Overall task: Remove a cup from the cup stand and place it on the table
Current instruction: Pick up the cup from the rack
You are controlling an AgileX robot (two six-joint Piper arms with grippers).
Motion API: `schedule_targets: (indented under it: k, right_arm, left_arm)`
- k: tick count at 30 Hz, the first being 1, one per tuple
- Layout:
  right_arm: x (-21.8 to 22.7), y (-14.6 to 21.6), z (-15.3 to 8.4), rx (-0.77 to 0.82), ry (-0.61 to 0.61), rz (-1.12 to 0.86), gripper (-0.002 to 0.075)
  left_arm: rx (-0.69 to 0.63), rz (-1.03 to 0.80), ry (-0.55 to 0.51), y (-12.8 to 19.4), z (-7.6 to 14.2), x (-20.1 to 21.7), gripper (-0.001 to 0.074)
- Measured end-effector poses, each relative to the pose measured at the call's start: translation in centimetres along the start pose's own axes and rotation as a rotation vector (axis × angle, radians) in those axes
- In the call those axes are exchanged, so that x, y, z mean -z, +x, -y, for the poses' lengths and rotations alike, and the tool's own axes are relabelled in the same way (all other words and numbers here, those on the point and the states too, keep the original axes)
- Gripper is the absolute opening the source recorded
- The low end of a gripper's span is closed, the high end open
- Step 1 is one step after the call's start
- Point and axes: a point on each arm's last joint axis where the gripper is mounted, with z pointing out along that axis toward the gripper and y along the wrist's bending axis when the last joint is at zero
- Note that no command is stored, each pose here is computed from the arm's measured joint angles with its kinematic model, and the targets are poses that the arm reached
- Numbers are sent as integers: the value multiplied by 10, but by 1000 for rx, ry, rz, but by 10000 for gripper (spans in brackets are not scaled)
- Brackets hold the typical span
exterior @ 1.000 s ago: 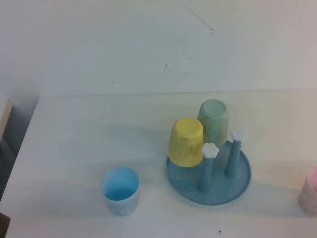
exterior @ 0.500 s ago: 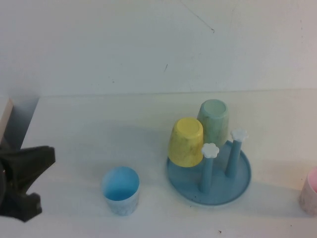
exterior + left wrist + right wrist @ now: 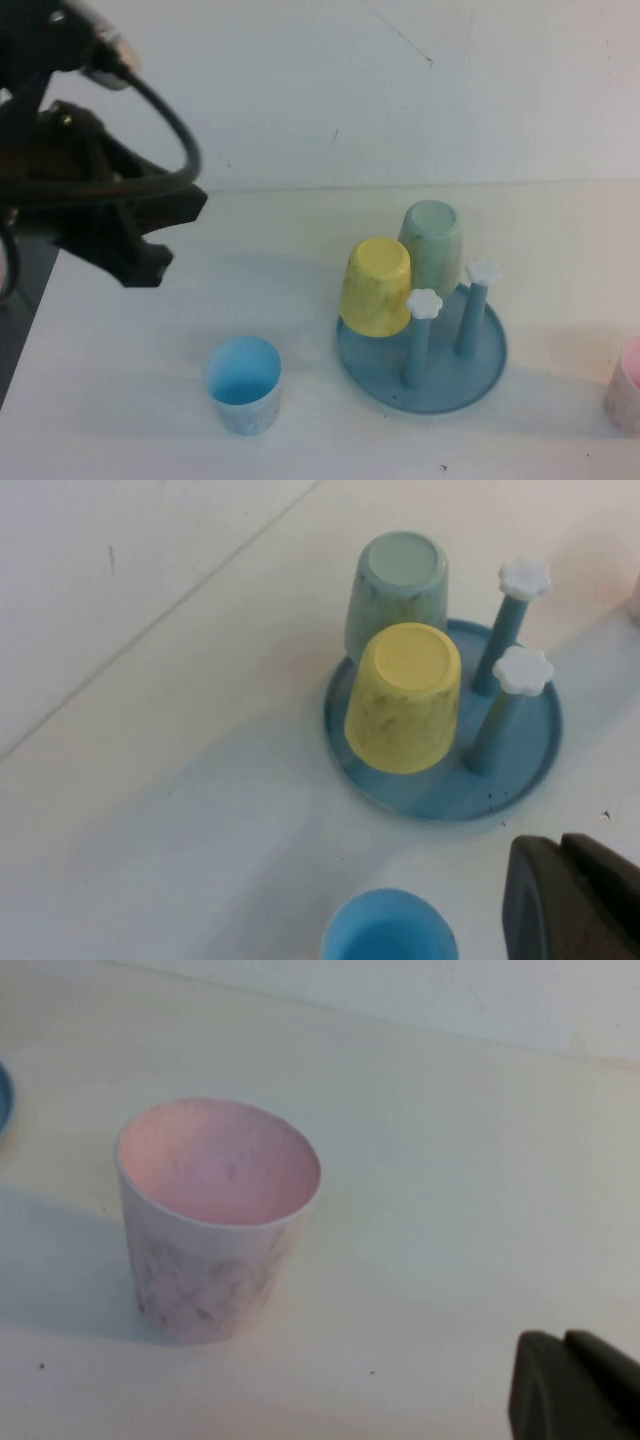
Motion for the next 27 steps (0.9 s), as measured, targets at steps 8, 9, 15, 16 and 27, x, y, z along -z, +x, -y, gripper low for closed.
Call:
schedule_targets:
  k: [8, 9, 15, 16, 27]
  right_arm:
    - [0, 0, 0, 0, 0, 0, -2]
    - [0, 0, 0, 0, 0, 0, -3]
    - [0, 0, 0, 0, 0, 0, -2]
    - [0, 0, 0, 0, 0, 0, -3]
    - [0, 0, 0, -12, -5, 5, -3]
  left_arm:
    - [-115, -231, 12, -49, 15, -41, -3]
    - [-123, -261, 6, -53, 17, -49, -3]
    - [-132, -413, -8, -67, 25, -97, -3]
    - [-127, -431, 2, -68, 28, -106, -2]
    - [21, -518, 12, -69, 25, -176, 541]
